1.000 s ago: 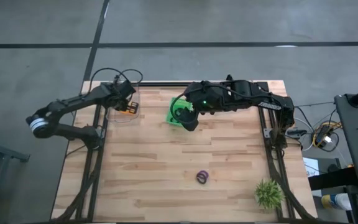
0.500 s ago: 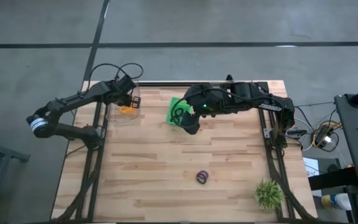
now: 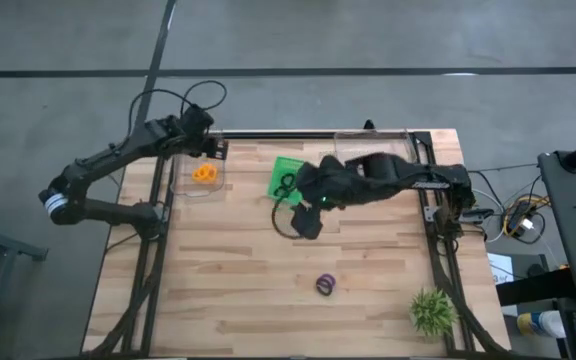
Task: Sort spring keychains
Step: Put the black spring keychain into the green bin
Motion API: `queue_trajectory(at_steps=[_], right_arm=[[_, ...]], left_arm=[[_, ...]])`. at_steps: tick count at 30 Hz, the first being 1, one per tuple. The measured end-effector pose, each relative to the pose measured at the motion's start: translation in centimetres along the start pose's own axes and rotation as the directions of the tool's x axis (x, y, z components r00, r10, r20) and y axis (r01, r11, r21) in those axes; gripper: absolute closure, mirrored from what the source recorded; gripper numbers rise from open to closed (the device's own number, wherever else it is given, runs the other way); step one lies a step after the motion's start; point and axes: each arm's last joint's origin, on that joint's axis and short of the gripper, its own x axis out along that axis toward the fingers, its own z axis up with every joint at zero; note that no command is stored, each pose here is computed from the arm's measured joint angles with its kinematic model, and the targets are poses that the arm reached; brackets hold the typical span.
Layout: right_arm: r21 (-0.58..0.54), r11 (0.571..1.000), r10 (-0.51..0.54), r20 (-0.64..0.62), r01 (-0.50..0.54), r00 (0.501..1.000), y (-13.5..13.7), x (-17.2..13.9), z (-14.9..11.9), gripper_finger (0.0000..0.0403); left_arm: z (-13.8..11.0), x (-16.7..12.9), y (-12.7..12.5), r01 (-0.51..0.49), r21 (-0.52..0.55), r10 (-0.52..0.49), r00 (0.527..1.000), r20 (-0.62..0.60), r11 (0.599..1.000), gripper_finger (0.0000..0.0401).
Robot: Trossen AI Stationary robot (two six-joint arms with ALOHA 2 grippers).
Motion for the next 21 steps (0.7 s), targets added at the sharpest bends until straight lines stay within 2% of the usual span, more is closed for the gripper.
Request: queue_trajectory(at_steps=[4,9,16,21], right_arm=[[0.014,1.0,-0.016,-0.077,0.017,0.997,0.8,1.7,-1.6,0.0129],[0.078,0.997,0.01,-0.218,0.007,0.976,1.3,4.2,-3.6,0.0139],[0.123,0.991,0.005,-0.393,0.046,0.92,1.9,7.8,-7.5,0.0154],[0.145,0.987,0.009,-0.483,0.07,0.875,2.3,9.8,-10.2,0.0161]], left_arm=[[0.9,-2.4,-0.8,0.108,0.011,-0.109,0.993,0.051,0.994,0.0221],[2.1,-6.0,-2.1,0.242,0.047,-0.246,0.961,0.123,0.969,0.022],[3.0,-11.0,-4.0,0.412,0.121,-0.429,0.879,0.211,0.903,0.022],[3.3,-13.9,-5.1,0.535,0.157,-0.557,0.793,0.245,0.83,0.022]])
